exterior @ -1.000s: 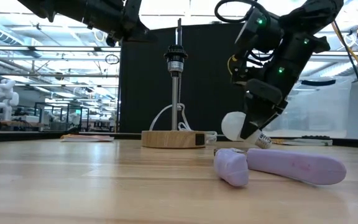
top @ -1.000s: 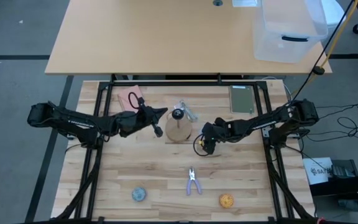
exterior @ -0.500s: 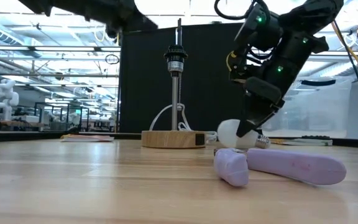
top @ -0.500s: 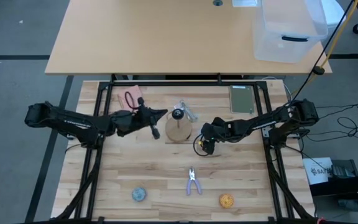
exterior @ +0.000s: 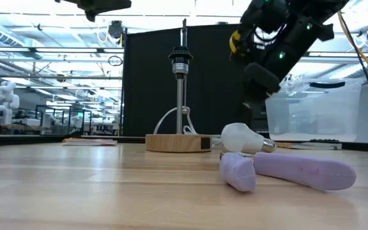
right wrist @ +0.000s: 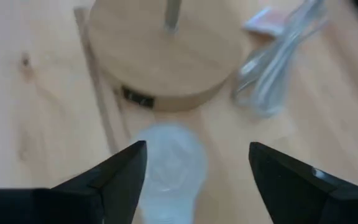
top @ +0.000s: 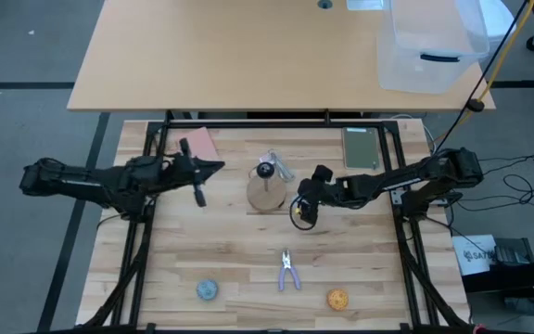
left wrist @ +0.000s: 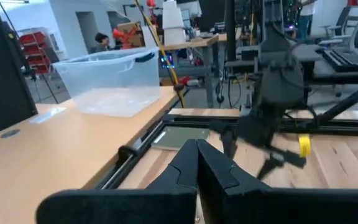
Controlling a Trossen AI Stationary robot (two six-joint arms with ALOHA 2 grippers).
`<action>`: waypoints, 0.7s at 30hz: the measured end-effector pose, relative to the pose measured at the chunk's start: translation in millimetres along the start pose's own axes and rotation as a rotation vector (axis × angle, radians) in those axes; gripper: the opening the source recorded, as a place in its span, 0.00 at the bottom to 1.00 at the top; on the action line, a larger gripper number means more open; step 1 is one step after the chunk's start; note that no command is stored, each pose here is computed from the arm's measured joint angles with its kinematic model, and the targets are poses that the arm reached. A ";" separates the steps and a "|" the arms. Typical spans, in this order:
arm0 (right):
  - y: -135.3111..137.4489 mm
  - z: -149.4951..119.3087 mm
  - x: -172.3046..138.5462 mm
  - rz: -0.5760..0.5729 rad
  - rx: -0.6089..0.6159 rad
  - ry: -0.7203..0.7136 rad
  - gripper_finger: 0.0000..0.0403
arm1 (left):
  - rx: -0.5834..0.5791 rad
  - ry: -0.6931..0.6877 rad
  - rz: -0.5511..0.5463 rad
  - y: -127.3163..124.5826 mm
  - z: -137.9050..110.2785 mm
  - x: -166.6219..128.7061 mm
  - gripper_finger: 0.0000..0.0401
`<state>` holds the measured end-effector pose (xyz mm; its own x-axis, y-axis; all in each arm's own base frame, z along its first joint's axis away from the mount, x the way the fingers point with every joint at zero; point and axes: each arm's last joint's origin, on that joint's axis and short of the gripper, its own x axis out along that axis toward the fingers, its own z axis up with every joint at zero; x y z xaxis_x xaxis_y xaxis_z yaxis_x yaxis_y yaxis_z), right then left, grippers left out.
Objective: Screw lightbulb
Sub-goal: Return to Home Position
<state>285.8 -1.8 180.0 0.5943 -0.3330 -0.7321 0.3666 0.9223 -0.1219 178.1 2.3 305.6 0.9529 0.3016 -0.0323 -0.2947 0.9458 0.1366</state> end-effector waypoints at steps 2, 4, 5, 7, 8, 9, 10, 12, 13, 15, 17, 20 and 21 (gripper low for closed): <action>-1.7 5.2 -6.0 -0.013 -0.021 -0.048 0.62 | 0.001 0.003 0.000 1.5 -8.1 -6.9 0.00; -2.6 10.3 -12.8 -0.021 -0.043 -0.110 0.53 | -0.006 0.004 0.001 2.5 -19.1 -12.6 0.00; -2.9 12.8 -16.2 -0.014 -0.054 -0.149 0.48 | -0.011 0.012 0.003 3.0 -26.5 -15.0 0.00; -3.8 14.8 -22.3 -0.002 -0.074 -0.220 0.36 | -0.027 0.009 0.005 3.1 -39.7 -19.5 0.00; -5.0 14.4 -25.2 0.003 -0.083 -0.253 0.29 | -0.034 0.001 0.006 3.3 -44.9 -21.8 0.00; -6.3 12.5 -27.8 0.005 -0.096 -0.281 0.23 | -0.035 -0.001 0.006 3.4 -50.3 -23.9 0.00; -7.9 10.4 -30.5 0.005 -0.104 -0.309 0.16 | -0.030 0.007 0.005 3.2 -57.4 -25.9 0.00; -11.9 2.6 -35.3 0.004 -0.123 -0.363 0.05 | -0.024 0.008 0.005 3.4 -67.0 -30.0 0.00; -14.1 -2.4 -38.2 0.007 -0.126 -0.393 0.03 | -0.018 0.008 0.005 3.6 -70.5 -31.7 0.00; -18.4 -13.0 -44.3 0.014 -0.119 -0.449 0.03 | -0.020 -0.004 0.003 4.7 -74.0 -36.2 0.00; -23.5 -26.5 -50.6 0.029 -0.109 -0.491 0.01 | -0.019 -0.028 -0.025 5.1 -76.0 -40.4 0.00; -30.4 -47.0 -60.1 0.096 -0.096 -0.584 0.00 | 0.003 -0.049 -0.073 4.6 -83.2 -45.9 0.00; -32.6 -53.4 -63.5 0.124 -0.090 -0.624 0.00 | 0.003 -0.051 -0.079 4.6 -86.1 -47.2 0.00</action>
<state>197.9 -0.2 194.7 0.9430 -0.2493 -0.2203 0.2232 0.9651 -0.1369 125.6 2.8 222.5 0.9755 0.2198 0.0075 -0.2187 0.9659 0.1387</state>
